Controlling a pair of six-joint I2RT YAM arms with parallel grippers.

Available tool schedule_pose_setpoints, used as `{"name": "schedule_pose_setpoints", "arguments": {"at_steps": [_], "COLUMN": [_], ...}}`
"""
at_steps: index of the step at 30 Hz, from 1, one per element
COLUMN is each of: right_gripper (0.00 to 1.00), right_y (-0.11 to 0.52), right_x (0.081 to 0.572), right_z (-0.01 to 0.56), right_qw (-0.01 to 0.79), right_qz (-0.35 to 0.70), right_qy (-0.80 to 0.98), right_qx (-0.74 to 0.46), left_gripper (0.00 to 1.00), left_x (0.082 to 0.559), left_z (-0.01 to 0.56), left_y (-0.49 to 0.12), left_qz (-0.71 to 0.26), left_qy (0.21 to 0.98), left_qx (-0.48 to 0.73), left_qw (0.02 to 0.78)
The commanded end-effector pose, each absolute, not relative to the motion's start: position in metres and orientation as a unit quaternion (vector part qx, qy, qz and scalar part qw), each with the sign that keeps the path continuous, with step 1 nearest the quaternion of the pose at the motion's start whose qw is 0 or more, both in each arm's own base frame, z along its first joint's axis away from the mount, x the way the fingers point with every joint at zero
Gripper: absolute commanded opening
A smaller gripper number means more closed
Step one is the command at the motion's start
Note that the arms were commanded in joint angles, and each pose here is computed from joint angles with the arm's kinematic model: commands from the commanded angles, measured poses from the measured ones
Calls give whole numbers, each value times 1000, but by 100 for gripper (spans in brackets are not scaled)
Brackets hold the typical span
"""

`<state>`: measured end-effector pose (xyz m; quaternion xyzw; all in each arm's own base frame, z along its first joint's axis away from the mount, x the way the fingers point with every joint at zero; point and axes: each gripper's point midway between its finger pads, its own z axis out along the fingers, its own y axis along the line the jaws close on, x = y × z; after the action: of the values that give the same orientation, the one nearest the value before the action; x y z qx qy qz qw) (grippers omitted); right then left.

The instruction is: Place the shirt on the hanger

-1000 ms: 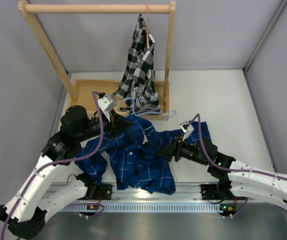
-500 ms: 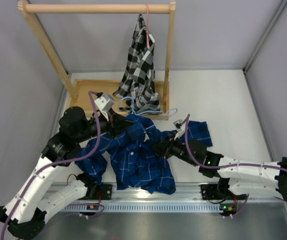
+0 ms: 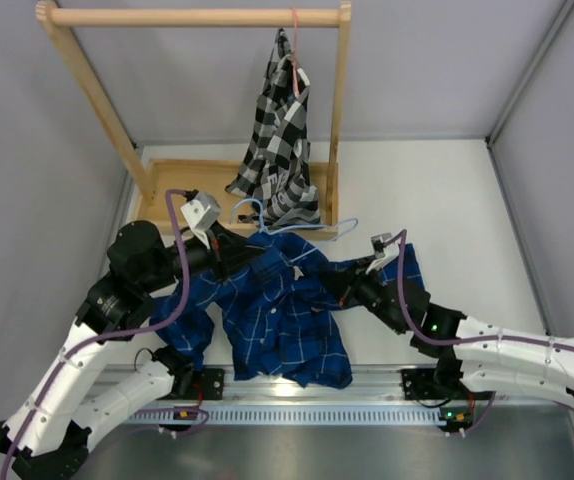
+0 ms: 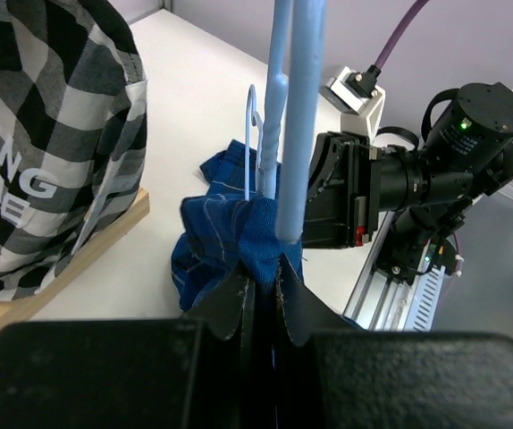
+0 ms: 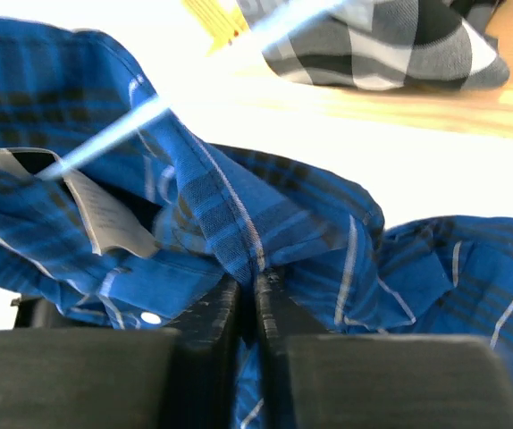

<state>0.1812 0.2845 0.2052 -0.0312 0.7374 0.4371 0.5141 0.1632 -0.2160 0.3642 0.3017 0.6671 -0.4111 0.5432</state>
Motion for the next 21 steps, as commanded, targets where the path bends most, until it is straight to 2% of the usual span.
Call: {"name": "schedule_pose_setpoints", "arguments": {"at_steps": [1, 8, 13, 16, 21], "right_gripper": [1, 0, 0, 0, 0], "right_y": [282, 268, 238, 216, 199], "right_x": [188, 192, 207, 216, 227], "right_z": [233, 246, 248, 254, 252], "right_qw": [544, 566, 559, 564, 561], "right_qz": [430, 406, 378, 386, 381], "right_qy": [720, 716, 736, 730, 734], "right_qx": [-33, -52, -45, -28, -24], "left_gripper": [0, 0, 0, 0, 0], "left_x": [160, 160, 129, 129, 116], "left_z": [383, 395, 399, 390, 369], "left_y": [-225, -221, -227, -224, -232], "left_qz": [-436, -431, -475, -467, -500], "left_qy": [638, 630, 597, 599, 606], "left_qx": [314, 308, 360, 358, 380], "left_qw": [552, 568, 538, 542, 489]}}
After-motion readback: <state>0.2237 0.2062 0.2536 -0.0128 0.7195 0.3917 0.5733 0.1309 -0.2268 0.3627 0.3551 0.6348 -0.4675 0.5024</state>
